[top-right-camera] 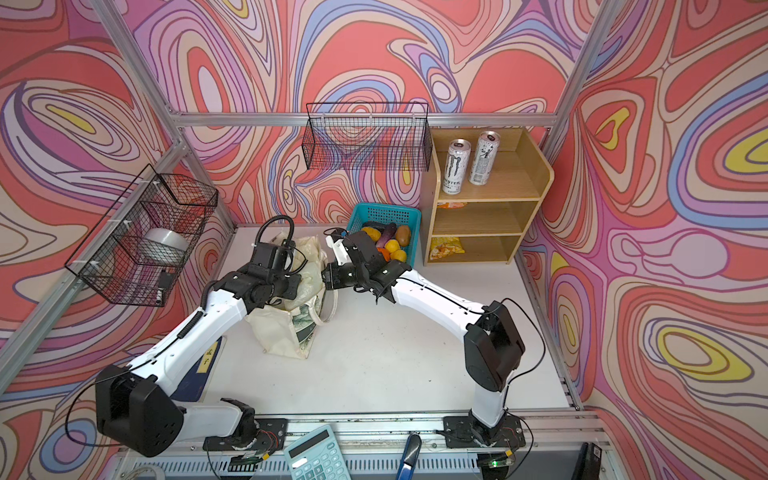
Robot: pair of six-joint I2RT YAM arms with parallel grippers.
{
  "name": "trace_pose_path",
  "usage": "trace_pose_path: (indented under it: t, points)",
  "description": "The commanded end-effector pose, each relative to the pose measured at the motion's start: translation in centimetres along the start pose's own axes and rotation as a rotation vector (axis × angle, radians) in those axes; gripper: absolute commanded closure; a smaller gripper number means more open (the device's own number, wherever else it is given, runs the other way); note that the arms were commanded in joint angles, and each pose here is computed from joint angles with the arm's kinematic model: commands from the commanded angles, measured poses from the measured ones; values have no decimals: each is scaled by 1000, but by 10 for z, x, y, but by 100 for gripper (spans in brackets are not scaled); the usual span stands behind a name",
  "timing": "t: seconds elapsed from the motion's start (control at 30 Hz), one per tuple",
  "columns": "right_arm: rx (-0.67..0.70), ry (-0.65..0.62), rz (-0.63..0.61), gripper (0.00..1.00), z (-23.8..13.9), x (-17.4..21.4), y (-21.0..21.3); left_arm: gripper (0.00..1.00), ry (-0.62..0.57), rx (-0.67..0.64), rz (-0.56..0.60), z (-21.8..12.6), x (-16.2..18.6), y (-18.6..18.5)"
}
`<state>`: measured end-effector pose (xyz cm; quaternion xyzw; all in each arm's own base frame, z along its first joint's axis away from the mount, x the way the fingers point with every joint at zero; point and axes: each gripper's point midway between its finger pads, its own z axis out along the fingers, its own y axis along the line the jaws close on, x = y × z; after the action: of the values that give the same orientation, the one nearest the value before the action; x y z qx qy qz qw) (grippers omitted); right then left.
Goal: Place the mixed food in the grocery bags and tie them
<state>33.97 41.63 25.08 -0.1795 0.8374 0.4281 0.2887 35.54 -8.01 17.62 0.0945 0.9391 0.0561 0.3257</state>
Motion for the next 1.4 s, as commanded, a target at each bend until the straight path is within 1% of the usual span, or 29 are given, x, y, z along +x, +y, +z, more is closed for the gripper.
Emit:
trace_pose_path:
  t: [0.0, 0.1, 0.2, 0.3, 0.37, 0.4, 0.47, 0.5, 0.57, 0.8, 0.97, 1.07, 1.17, 1.27, 1.37]
  points:
    - [-81, -117, -53, 100, -23, -33, 30, 100, 118, -17, 34, 21, 29, -2]
    - [-85, -120, -52, 100, -24, -34, 31, 100, 183, -7, 55, 31, 37, -7]
    - [-87, -123, -54, 100, -25, -35, 32, 100, 218, 23, 63, 34, 38, -13]
    - [-86, -121, -51, 100, -24, -34, 30, 100, 232, 59, 58, 31, 35, -19]
    - [-86, -117, -50, 100, -23, -33, 29, 100, 205, 82, 38, 23, 28, -21]
    - [-86, -115, -50, 100, -22, -32, 29, 90, 178, 99, 23, 17, 22, -23]
    - [-80, -111, -46, 100, -21, -30, 26, 63, 119, 129, -6, 2, 9, -24]
    - [-79, -109, -46, 100, -21, -29, 26, 45, 89, 143, -17, -7, 1, -25]
    - [-75, -108, -44, 100, -21, -28, 25, 0, 41, 172, -31, -24, -11, -26]
    - [-63, -109, -46, 100, -23, -27, 23, 0, -83, 278, -83, -73, -47, -26]
    - [-53, -103, -44, 100, -22, -26, 21, 0, -141, 254, -100, -93, -59, -13]
    - [-49, -100, -46, 100, -22, -25, 20, 0, -174, 177, -124, -101, -63, 8]
    - [-49, -98, -53, 100, -24, -26, 22, 0, -214, 88, -194, -104, -62, 41]
    - [-47, -96, -56, 100, -25, -27, 22, 0, -218, 89, -279, -99, -58, 65]
    - [-49, -95, -59, 100, -24, -27, 23, 0, -172, 120, -295, -86, -50, 67]
